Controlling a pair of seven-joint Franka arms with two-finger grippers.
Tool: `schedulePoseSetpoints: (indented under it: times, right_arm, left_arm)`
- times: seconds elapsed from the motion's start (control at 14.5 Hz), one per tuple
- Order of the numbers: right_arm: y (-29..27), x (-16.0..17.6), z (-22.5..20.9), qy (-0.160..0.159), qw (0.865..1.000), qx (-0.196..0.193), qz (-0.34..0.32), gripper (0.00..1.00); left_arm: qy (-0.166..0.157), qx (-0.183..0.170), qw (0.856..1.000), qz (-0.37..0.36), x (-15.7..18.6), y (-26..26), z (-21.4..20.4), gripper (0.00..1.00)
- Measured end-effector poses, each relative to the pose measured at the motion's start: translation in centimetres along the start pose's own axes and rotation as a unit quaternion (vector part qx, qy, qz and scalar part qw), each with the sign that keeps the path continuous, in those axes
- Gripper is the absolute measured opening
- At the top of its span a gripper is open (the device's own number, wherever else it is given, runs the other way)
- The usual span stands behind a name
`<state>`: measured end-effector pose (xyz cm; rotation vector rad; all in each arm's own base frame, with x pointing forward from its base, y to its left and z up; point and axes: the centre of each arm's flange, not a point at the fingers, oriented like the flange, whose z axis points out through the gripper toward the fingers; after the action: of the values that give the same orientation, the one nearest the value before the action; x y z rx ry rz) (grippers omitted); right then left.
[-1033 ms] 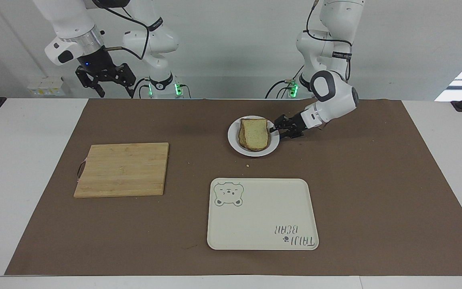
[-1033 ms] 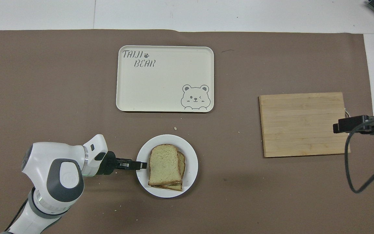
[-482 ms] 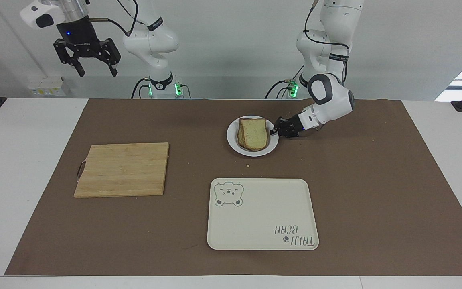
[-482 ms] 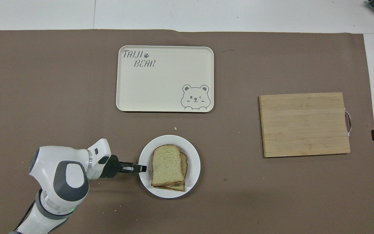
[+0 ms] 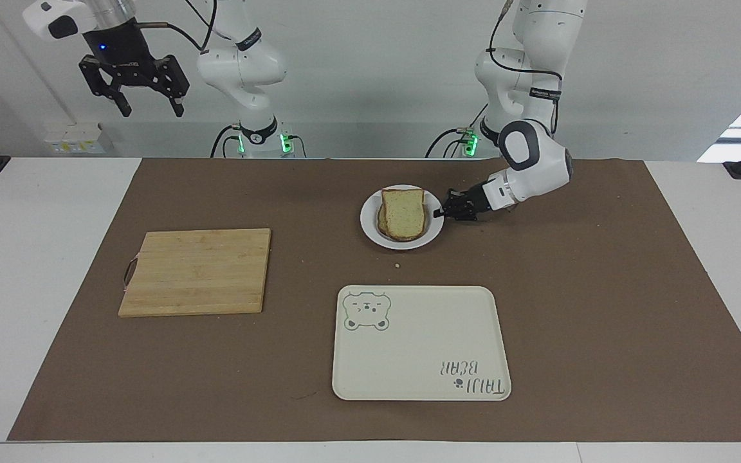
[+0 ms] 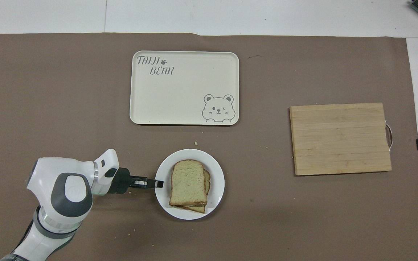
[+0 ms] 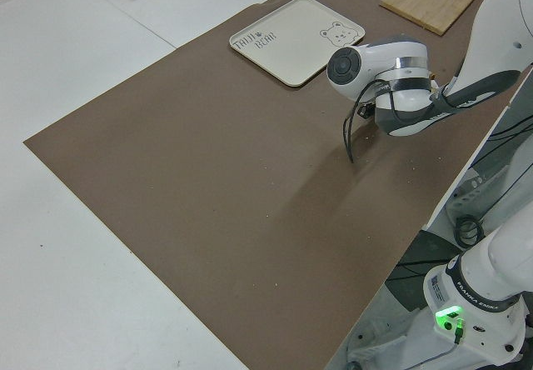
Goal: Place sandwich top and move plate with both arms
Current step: 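Grip the white plate rim with the left gripper, then slide the plate with the left gripper onto the bear tray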
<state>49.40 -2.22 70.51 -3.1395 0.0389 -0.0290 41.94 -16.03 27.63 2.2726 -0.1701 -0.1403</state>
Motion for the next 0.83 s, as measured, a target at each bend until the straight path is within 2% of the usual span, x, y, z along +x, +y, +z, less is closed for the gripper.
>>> schedulePoseSetpoints:
  times: [0.41,0.55,0.83]
  right_arm:
    - [-0.3,0.4,0.3,0.0,1.0,0.001,-0.002,1.0]
    - [-0.2,0.4,0.3,0.001,1.0,0.0,-0.002,1.0]
    - [0.8,0.6,0.4,0.004,1.0,0.0,0.008,1.0]
  left_arm:
    - [0.014,-0.051,0.998,-0.018,3.8,-1.6,-4.3,0.05]
    - [0.029,-0.065,0.997,-0.023,5.3,-1.6,-5.4,0.05]
    - [0.061,-0.079,0.994,-0.051,11.0,-0.1,-8.3,0.05]
